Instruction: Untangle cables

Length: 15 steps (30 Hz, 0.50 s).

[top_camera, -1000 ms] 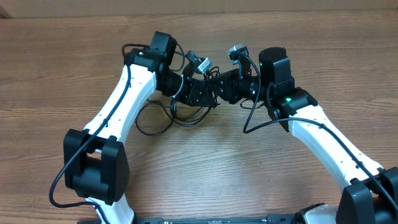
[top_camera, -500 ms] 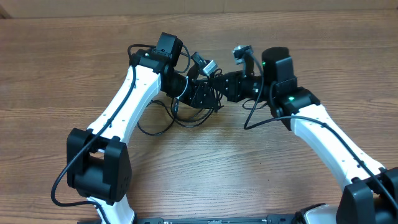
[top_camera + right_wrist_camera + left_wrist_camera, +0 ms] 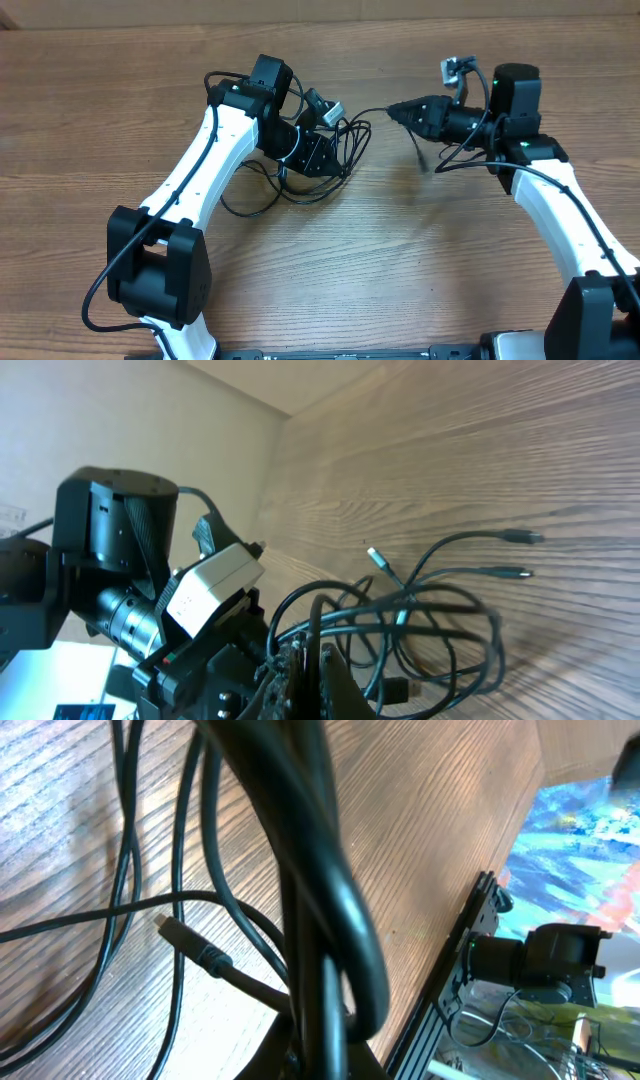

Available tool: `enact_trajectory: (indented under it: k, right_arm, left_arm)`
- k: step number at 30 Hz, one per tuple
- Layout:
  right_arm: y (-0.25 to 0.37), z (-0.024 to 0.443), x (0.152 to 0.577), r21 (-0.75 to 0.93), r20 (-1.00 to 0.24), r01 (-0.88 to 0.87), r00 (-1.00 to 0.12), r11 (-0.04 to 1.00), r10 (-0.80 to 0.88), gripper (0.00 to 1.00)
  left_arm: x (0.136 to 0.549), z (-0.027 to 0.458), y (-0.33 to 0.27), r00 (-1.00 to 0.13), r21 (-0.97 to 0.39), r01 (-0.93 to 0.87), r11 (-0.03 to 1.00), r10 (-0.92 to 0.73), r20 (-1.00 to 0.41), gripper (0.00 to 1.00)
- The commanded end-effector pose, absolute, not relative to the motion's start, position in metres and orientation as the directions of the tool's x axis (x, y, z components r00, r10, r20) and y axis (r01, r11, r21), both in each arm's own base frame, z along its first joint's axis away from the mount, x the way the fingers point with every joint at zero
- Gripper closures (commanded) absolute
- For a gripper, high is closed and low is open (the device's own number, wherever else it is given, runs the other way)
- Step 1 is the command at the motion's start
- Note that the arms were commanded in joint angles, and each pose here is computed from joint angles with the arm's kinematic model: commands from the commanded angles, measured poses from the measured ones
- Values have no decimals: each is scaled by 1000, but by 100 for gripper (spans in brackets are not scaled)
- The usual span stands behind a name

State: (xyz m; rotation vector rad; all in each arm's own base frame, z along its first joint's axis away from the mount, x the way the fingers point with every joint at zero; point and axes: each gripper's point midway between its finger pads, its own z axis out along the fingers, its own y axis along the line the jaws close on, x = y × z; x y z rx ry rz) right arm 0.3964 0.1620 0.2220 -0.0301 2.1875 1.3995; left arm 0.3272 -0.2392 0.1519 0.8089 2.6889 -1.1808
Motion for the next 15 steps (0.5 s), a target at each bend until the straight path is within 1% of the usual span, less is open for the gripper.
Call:
enact_trajectory:
  k: [1,3,4,6,7,8,9,10,11,15]
  right_arm:
    - [150,228,401,841,-448,-292,-848,456,284,96]
    - [148,227,401,843,-443,-284,-849,457,288,96]
    - [148,226,400,841,-444,-285,-850,459,285,91]
    - [148,225,399,843,-436,-278,-854,460,285,61]
    - [148,224,399,845,-432,-274,-856,460,285,42]
    - [149,224,399,846,-429,-271,-857,459,284,28]
    - [149,223,398,847,-425,-267,-859,459,284,18]
    - [148,223,398,848,-422,-264,-861,460,285,14]
    - [148,222,398,849,-420,-262,-862,460,285,12]
    - [149,219,395,854,-401,-244,-871,459,283,11]
  left_arm:
    - [332,150,-232,-858,-638,502,583,424,-288,96]
    - [332,150,-232,-858,-636,503,586,425,-287,96]
    - [332,150,-232,-858,-636,503,586,425,-288,96]
    - [332,150,-232,-859,-637,502,584,424,-288,96]
    - [332,150,-232,-859,-639,502,582,424,-288,96]
    - [332,151,-234,-859,-646,501,575,423,-290,96]
    - [331,153,-235,-859,-655,500,567,421,-292,96]
    - [331,154,-236,-859,-659,500,562,420,-294,96]
    - [331,154,-236,-859,-660,500,561,420,-294,96]
    - [330,155,-237,-858,-666,500,553,418,-297,96]
